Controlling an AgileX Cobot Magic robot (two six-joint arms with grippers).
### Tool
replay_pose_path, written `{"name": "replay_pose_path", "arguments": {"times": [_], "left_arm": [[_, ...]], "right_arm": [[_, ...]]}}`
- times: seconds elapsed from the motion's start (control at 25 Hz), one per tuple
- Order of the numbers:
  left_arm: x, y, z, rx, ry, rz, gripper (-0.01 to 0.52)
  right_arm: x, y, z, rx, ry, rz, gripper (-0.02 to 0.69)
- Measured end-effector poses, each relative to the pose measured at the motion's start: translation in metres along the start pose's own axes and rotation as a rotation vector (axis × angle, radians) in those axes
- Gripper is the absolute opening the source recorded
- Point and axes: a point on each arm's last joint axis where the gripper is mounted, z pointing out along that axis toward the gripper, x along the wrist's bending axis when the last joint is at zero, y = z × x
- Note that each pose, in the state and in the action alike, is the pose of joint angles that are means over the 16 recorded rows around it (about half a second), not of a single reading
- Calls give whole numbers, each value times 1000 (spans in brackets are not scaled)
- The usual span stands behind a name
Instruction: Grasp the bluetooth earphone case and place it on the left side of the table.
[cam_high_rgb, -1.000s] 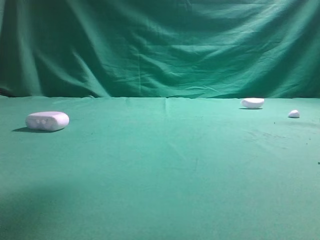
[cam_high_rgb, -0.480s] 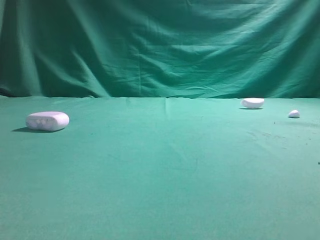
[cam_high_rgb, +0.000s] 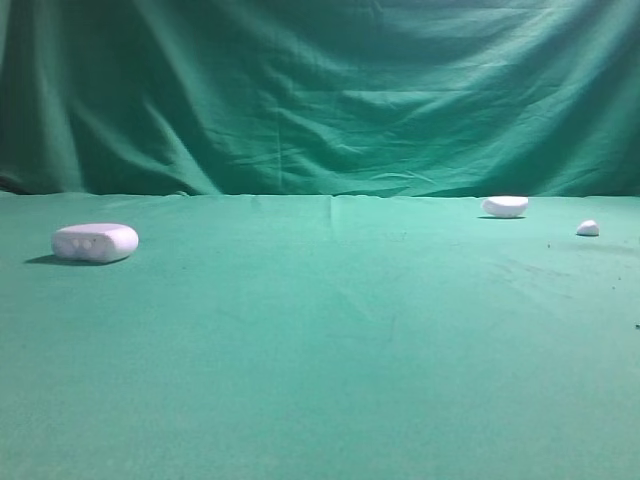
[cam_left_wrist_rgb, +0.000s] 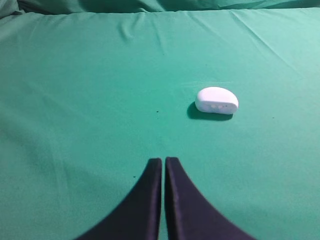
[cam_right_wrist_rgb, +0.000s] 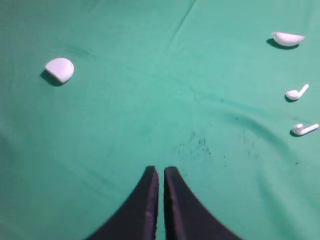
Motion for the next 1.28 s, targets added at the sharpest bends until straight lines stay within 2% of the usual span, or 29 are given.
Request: {"name": "replay_pose_path", "arguments": {"times": [0.36,0.56,0.8,1.28], "left_arm": [[0,0,0,0,0,0,0],[0,0,0,0,0,0,0],[0,0,0,0,0,0,0],[0,0,0,0,0,0,0]], "right_arm": [[-10,-78,2,-189,-230,98,0],[-9,-116,9,-227,-318,157,0],[-7,-139,16,-220,-351,197,0],[-6,-145,17,-189,-342,267,0]]}}
